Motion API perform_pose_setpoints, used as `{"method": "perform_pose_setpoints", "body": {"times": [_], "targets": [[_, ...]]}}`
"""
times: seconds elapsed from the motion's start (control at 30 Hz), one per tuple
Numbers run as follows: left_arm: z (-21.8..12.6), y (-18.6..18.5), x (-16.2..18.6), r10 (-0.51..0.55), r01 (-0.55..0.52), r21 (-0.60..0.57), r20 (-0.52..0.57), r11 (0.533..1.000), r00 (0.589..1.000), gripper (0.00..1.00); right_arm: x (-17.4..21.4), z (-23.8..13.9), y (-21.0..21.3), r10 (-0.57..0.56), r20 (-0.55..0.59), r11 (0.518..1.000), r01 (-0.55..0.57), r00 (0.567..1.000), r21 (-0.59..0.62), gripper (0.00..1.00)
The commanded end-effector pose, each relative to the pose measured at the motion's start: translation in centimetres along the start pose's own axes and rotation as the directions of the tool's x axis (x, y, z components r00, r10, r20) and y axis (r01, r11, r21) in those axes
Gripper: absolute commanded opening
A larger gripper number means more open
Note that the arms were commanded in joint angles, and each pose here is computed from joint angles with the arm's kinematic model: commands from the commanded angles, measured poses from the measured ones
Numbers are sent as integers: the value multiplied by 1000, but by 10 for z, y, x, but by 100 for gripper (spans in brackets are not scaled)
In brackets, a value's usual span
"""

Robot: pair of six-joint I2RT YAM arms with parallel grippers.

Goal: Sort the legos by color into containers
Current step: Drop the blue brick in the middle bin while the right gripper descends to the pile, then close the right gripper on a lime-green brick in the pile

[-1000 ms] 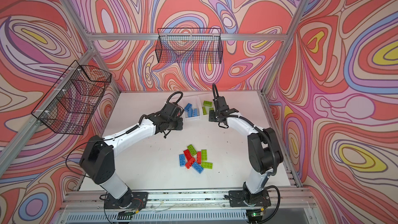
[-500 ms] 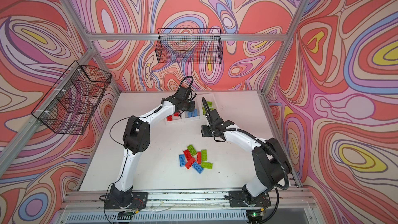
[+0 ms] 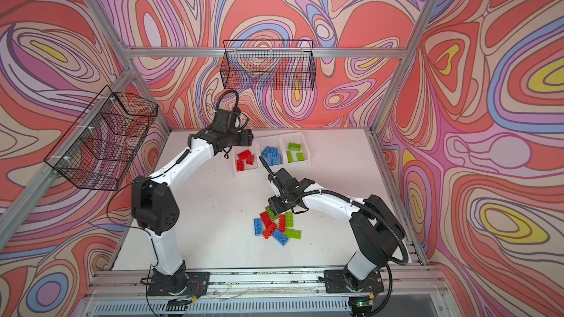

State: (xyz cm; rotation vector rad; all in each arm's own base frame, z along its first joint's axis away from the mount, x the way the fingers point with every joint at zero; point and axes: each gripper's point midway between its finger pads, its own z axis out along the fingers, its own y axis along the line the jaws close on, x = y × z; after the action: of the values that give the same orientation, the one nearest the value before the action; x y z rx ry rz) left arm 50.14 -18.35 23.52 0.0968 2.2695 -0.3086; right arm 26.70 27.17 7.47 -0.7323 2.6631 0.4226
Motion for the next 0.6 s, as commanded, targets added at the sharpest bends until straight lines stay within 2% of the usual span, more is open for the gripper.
{"method": "perform_pose_setpoints", "body": {"times": [0.0,0.2,0.4,0.57], "targets": [[-13,28,29,15,-17,-50,-39,999,999,70,4,11,9,-58,-52,998,58,997,-9,64],[-40,63,57,19,-26,-102,-63,994,998,70,12,26,15,-106,-112,994,109,988,21,61],[-41,51,50,-8,7,-31,-33,999,999,68,17,46,3,-82,-154,992,95,985,78,57],[-40,50,52,-16,15,-24,-36,1000,999,68,10,49,-5,-62,-135,988,80,989,129,55]]}}
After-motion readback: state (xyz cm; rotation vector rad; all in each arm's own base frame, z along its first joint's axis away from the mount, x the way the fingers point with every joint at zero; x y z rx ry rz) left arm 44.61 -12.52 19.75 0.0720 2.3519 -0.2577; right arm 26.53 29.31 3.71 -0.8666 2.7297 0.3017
